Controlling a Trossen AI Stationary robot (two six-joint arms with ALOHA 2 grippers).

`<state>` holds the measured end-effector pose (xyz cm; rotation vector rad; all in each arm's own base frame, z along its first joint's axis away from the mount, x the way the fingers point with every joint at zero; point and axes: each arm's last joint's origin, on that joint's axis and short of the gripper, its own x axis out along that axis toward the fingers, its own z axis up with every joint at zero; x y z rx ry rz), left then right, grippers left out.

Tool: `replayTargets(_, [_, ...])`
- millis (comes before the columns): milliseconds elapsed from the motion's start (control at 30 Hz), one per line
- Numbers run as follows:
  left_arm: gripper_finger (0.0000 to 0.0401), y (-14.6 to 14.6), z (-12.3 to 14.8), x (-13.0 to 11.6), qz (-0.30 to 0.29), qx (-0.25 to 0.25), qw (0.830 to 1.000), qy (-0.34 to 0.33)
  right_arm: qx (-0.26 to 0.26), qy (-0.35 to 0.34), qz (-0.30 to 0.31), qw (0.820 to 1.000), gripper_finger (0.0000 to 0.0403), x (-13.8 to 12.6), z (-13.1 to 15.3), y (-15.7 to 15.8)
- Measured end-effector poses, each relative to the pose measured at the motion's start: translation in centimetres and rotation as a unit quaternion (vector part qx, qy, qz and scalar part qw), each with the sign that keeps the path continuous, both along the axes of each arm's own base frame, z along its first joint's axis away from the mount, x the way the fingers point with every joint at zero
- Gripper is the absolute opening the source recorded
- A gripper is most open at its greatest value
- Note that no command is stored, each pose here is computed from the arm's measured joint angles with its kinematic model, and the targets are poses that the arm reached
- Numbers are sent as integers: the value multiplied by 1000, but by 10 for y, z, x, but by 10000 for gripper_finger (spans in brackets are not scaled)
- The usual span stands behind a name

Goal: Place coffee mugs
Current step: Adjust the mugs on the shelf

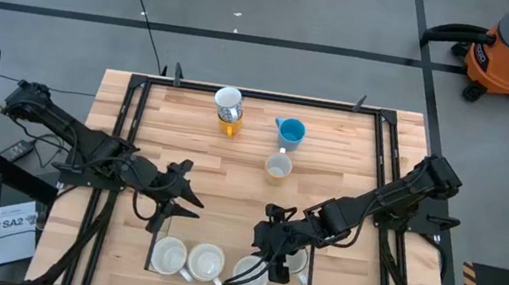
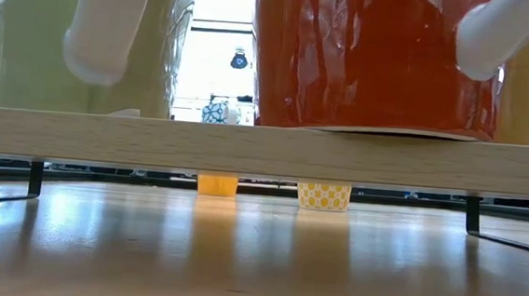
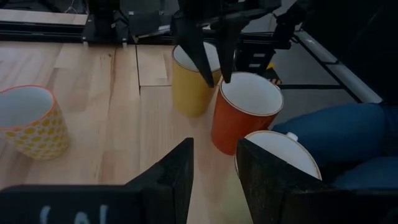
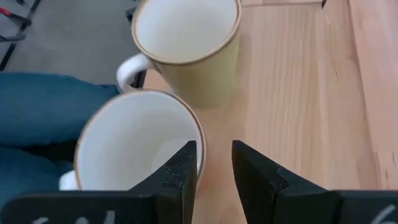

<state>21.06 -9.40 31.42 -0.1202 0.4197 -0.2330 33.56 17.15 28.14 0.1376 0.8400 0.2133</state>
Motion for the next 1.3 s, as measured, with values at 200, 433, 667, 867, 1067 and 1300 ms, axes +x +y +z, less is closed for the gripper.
replayTargets(200, [128, 0, 0, 0, 1, -3, 1000, 1, 3, 0, 6, 1000, 107, -1, -5, 2])
replayTargets(433, [128, 0, 0, 0, 1, -3, 1000, 1, 2, -4, 7, 1000, 107, -2, -5, 5])
replayTargets(667, [128, 0, 0, 0, 1, -3, 1000, 1, -6, 4, 5, 1000, 107, 1, -13, 7])
replayTargets(867, [128, 0, 0, 0, 1, -4, 1000, 0, -12, 4, 17, 1000, 107, 9, -26, 12])
replayTargets(1067, [128, 0, 0, 0, 1, -3, 1000, 1, -17, -10, 8, 1000, 101, 11, -24, 12])
replayTargets(1300, [128, 0, 0, 0, 1, -3, 1000, 1, -21, -18, 16, 999, 56, 11, -23, 12])
